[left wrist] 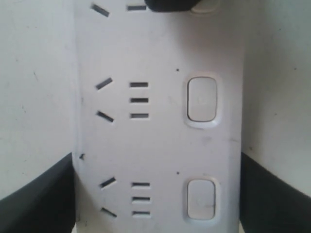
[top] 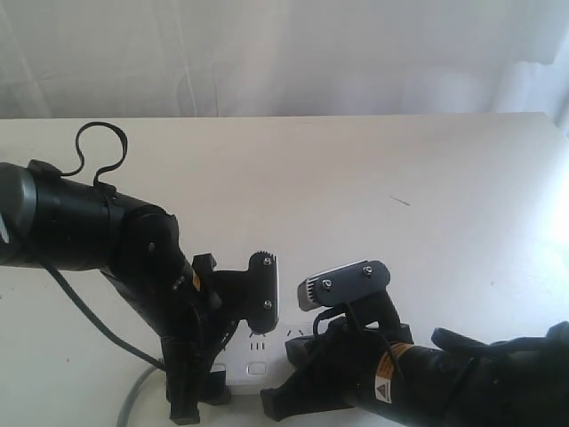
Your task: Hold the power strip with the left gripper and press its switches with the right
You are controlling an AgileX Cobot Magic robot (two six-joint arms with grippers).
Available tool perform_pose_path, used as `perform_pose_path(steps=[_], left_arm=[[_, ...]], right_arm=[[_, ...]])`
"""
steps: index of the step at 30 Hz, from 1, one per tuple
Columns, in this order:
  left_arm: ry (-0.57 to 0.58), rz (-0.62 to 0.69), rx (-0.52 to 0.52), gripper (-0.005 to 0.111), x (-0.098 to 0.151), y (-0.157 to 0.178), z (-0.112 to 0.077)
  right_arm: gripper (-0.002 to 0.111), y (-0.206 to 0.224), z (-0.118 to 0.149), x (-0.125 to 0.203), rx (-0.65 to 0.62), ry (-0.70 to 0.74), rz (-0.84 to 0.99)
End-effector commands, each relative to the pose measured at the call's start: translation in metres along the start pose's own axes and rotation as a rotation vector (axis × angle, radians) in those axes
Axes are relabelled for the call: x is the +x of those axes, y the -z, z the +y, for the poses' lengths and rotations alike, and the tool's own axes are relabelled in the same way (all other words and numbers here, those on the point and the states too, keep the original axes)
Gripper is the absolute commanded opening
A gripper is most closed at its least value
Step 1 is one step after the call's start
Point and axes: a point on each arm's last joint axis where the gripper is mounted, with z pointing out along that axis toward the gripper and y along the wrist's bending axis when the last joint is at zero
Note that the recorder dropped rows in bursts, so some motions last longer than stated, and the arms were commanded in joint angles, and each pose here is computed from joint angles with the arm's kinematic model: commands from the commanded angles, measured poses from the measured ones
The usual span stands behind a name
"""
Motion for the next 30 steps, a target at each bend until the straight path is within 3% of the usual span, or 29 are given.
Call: perform_pose_path(steps=[1, 15, 22, 30], left_arm=[[-0.011, 0.152, 0.168, 0.000, 0.022, -0.023, -0.019], [-0.009, 0.158, 0.169, 0.000, 0.023, -0.023, -0.019], [0.005, 0.140, 0.136, 0.000, 0.021, -0.023, -0.017], [-0.002, 0.160, 0.151, 0.000, 0.023, -0.029, -0.017]], right_arm=[[0.000, 0.002, 0.004, 0.015, 0.000, 0.031, 0.098], [0.000, 0.003, 0.007, 0.020, 0.004, 0.027, 0.132], [0.000, 0.002, 0.012, 0.005, -0.043, 0.027, -0.022], [0.000, 0.013, 0.015, -0.005, -0.060, 0.051, -0.064]])
